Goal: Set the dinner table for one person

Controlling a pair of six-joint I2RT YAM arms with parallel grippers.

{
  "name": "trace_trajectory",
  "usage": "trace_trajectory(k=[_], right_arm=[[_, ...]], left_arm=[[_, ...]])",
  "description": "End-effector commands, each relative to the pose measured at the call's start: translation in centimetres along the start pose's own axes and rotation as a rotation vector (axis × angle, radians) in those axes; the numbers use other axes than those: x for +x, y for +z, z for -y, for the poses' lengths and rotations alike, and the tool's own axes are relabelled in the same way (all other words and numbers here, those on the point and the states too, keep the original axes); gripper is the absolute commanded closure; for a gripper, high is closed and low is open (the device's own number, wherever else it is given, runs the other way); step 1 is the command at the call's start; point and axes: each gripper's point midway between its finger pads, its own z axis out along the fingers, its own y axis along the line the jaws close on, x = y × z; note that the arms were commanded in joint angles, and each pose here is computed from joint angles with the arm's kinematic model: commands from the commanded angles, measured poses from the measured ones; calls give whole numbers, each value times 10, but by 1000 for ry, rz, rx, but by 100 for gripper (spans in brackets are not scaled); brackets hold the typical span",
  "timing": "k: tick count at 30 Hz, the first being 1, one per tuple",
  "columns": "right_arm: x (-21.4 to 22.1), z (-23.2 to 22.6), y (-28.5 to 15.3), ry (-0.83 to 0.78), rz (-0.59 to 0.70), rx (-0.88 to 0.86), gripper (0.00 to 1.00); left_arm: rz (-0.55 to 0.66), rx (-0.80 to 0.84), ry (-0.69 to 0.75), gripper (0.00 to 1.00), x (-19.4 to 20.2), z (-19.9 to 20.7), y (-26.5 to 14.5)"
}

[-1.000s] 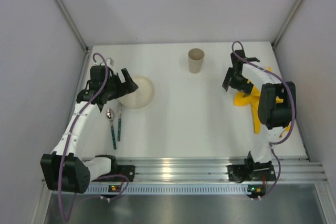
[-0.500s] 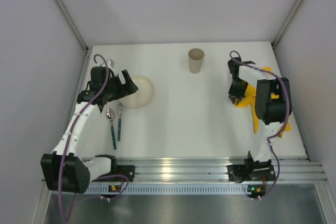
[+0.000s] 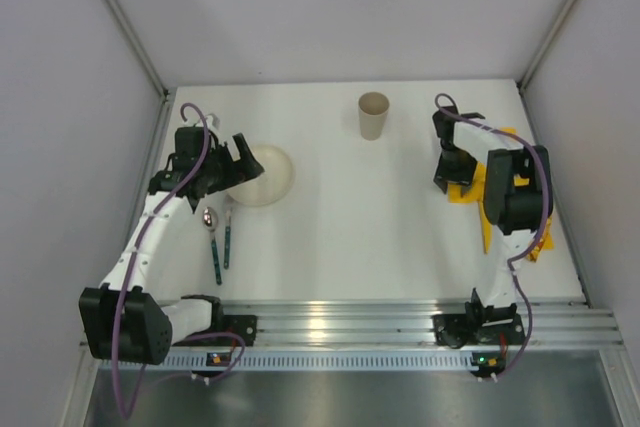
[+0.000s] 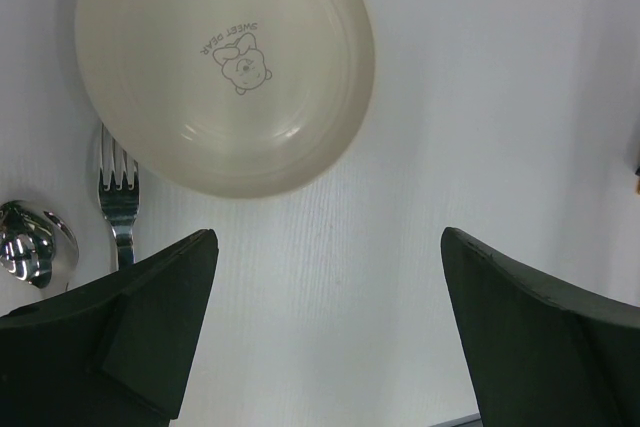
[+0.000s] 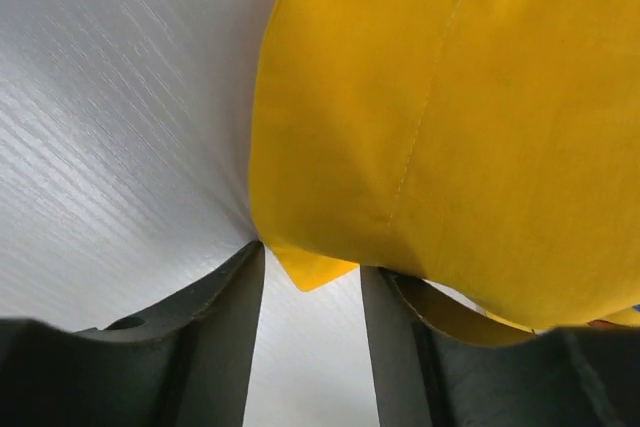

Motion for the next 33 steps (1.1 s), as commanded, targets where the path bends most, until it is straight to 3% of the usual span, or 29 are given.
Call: trace_trajectory(k=[1, 4, 5, 7, 12, 16, 20, 21, 26, 27, 28, 29, 30, 31, 33], right_arm=[[5, -4, 18, -11, -2, 15, 57], [12, -6, 31, -15, 2, 10, 75], [12, -6, 34, -19, 3, 10, 86], [11, -5, 34, -19, 2, 6, 100], [6, -18, -7, 45, 21, -117, 100], [5, -52, -99, 121, 80, -339, 100], [9, -110, -192, 152, 110, -588, 100], [17, -130, -209, 190, 45, -690, 100], [-4, -202, -256, 238, 36, -1028, 100], [-6, -211, -246, 227, 14, -1017, 86], [-4, -212, -242, 212, -3, -1000, 63], [-8, -212, -246, 198, 11, -1003, 22], [-8, -208, -249, 178, 32, -999, 7], [-9, -202, -251, 174, 49, -998, 1], [-7, -182, -257, 152, 115, -981, 0]], left_arm=[[52, 26, 21, 1, -18, 10, -2], [59, 18, 26, 1, -22, 10, -5], [55, 12, 25, 1, -21, 9, -5], [56, 11, 24, 1, -21, 9, -7], [74, 19, 21, 1, -22, 12, -16], [79, 23, 35, 1, -24, 16, -23], [87, 31, 37, 1, -28, 20, -27], [85, 31, 38, 1, -28, 21, -27], [76, 37, 45, 1, -28, 24, -24], [74, 40, 46, 1, -28, 25, -24], [74, 44, 48, 1, -28, 27, -25], [70, 46, 53, 1, -27, 29, -25], [72, 51, 58, 1, -28, 31, -27], [69, 60, 67, 1, -26, 35, -27], [52, 83, 82, 1, -22, 42, -26]])
